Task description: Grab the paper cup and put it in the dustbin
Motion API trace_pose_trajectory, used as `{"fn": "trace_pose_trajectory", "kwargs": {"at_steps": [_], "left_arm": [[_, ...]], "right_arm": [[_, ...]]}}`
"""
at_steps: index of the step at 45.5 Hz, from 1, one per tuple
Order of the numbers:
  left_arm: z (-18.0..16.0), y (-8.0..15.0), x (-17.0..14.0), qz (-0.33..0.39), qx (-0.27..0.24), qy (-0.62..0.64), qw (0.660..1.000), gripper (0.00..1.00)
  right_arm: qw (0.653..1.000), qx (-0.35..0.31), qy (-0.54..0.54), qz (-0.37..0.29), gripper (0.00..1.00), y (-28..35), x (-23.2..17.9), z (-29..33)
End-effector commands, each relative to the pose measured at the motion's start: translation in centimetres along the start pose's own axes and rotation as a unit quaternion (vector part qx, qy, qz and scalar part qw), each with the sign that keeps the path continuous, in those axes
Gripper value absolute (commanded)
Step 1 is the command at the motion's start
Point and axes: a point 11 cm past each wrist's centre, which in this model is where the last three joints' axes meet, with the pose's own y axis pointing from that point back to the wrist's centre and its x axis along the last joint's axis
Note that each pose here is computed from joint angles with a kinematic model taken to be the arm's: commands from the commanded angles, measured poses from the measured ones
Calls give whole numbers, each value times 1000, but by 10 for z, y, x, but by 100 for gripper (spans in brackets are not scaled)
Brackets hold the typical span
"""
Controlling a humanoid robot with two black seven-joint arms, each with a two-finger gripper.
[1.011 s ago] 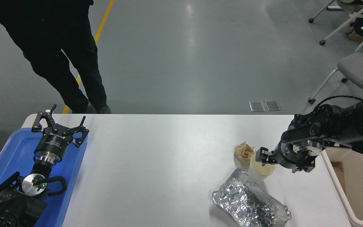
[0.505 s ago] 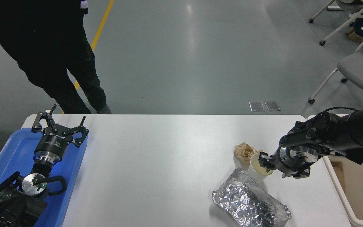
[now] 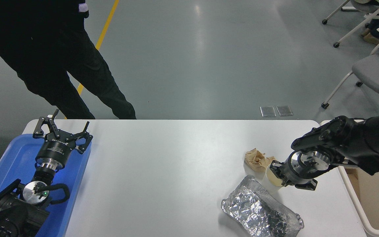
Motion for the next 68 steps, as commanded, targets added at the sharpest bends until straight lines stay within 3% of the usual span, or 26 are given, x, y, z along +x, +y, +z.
{"fn": "trace_pose_trajectory", "kwargs": {"at_steps": [1, 7, 21, 35, 45, 54, 68], "left_arm": [[0, -1, -1, -1, 0, 0, 1000, 99], [0, -1, -1, -1, 1, 0, 1000, 99], [0, -1, -1, -1, 1, 0, 1000, 99], [0, 0, 0, 0, 1, 0, 1000, 99], [0, 0, 0, 0, 1, 0, 1000, 99], [0, 0, 0, 0, 1, 0, 1000, 99], [0, 0, 0, 0, 1, 0, 1000, 99]], "right_arm": [[1000, 6, -21, -2, 0, 8, 7, 0], [999, 24, -21, -3, 0, 37, 29, -3], [989, 104, 63, -89, 0, 146, 50, -36], [981, 111, 131, -87, 0, 231, 46, -38], [981, 134, 137, -26, 0, 281, 59, -43], [979, 157, 128, -6, 0, 303, 65, -38], [985, 136, 106, -3, 0, 295, 76, -23]]}}
